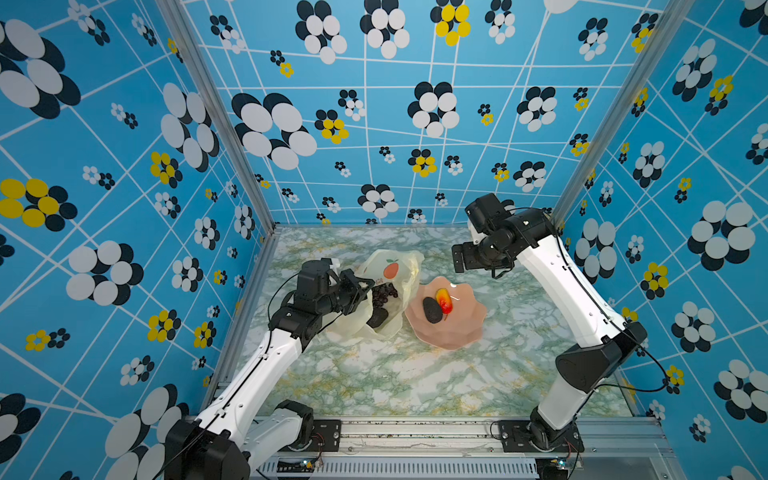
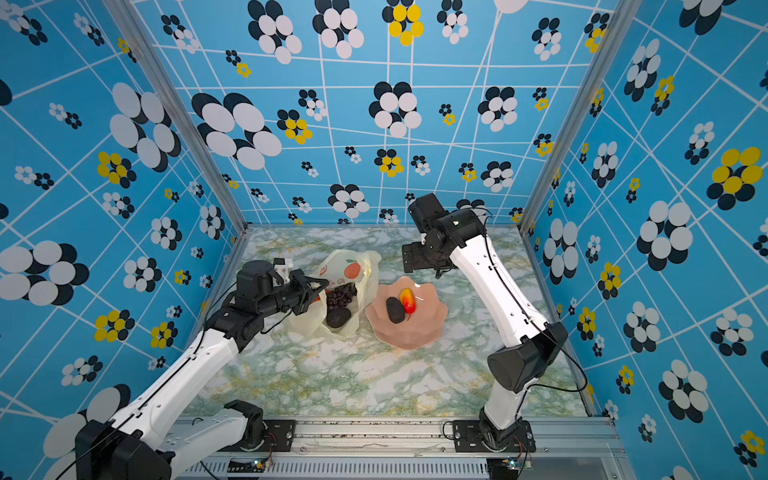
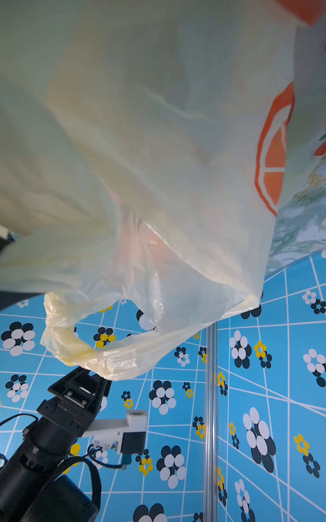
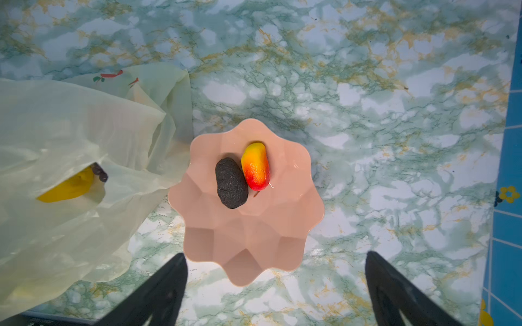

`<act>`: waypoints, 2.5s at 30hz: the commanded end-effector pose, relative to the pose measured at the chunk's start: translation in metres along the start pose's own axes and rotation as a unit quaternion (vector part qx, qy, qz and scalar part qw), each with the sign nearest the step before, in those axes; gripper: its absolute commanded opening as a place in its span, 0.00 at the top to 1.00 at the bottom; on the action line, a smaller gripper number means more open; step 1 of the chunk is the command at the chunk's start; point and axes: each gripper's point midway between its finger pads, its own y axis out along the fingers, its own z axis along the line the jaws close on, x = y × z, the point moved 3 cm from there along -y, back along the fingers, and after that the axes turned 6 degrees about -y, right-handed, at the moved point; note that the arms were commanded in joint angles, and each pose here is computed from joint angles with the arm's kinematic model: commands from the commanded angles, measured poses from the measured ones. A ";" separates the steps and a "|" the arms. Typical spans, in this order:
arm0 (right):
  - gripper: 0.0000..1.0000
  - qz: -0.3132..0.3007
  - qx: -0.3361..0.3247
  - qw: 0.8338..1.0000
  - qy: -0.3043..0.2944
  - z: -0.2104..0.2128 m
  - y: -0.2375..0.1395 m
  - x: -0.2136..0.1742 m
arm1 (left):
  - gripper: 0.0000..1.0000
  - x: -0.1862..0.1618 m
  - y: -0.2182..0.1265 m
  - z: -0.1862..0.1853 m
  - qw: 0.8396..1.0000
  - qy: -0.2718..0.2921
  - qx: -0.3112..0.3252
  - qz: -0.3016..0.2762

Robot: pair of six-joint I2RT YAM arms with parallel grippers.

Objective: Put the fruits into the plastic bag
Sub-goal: 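Move the right gripper over the pink bowl above the mango, then lower the right gripper onto the red-yellow mango and close on it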

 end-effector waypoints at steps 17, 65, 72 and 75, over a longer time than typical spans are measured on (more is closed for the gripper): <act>0.00 0.013 0.176 0.950 0.258 -0.027 0.061 -0.036 | 1.00 -0.010 -0.011 0.006 1.000 0.005 -0.003 0.005; 0.14 0.150 0.239 0.894 0.349 0.009 0.197 -0.082 | 1.00 -0.014 -0.039 0.027 1.000 -0.014 0.000 -0.014; 0.18 0.155 0.249 0.890 0.348 0.015 0.204 -0.080 | 1.00 -0.012 -0.040 0.029 1.000 -0.017 0.001 -0.016; 0.21 0.157 0.253 0.890 0.346 0.018 0.206 -0.078 | 1.00 -0.012 -0.040 0.030 1.000 -0.018 0.002 -0.017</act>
